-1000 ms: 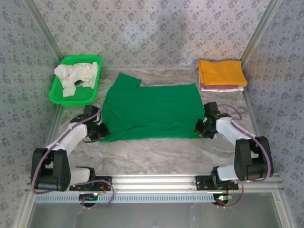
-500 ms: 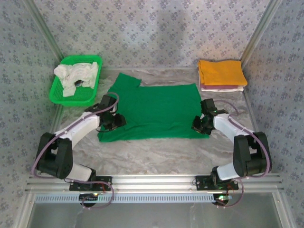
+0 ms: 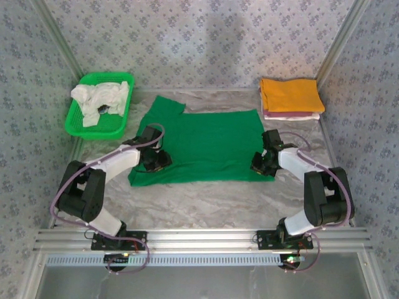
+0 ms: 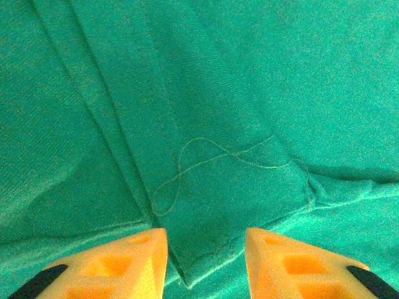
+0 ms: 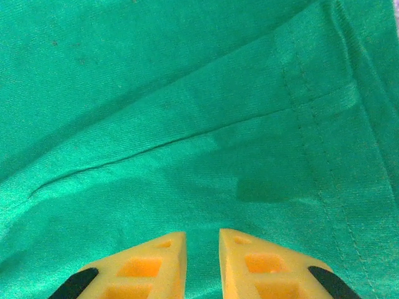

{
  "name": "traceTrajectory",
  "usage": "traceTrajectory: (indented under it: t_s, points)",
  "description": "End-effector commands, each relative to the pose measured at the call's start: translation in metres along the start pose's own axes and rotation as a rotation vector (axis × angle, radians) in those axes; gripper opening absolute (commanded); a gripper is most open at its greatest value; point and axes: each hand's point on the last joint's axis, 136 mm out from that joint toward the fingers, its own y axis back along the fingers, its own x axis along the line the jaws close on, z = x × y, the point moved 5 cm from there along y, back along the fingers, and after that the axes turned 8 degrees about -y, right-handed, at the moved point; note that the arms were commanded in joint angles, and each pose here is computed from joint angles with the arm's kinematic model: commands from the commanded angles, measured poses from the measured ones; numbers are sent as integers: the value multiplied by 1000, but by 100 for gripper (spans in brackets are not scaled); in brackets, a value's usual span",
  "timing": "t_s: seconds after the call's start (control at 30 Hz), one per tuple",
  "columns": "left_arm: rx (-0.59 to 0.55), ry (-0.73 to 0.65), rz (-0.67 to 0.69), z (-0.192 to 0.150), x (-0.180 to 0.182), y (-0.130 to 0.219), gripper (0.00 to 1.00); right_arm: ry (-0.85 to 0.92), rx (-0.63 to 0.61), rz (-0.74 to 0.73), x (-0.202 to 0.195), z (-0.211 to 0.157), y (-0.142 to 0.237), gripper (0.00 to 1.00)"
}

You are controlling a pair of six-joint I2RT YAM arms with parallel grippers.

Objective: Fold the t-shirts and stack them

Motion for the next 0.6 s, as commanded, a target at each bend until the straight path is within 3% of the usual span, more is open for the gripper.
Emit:
traceTrajectory:
  t_s: [0.0, 0.17, 0.4, 0.57]
  points:
    - [0, 0, 6, 0, 0, -6, 27, -6, 1, -4, 1, 1, -2, 23]
    - [-14, -30, 22, 8, -4, -4, 0, -11, 4, -6, -1, 1, -3, 24]
    - [-69, -127, 66, 38, -23, 9, 0, -17, 2, 1, -1, 3, -3, 24]
    - [-74, -249, 105, 67, -50, 0, 0, -20, 4, 5, -1, 2, -4, 24]
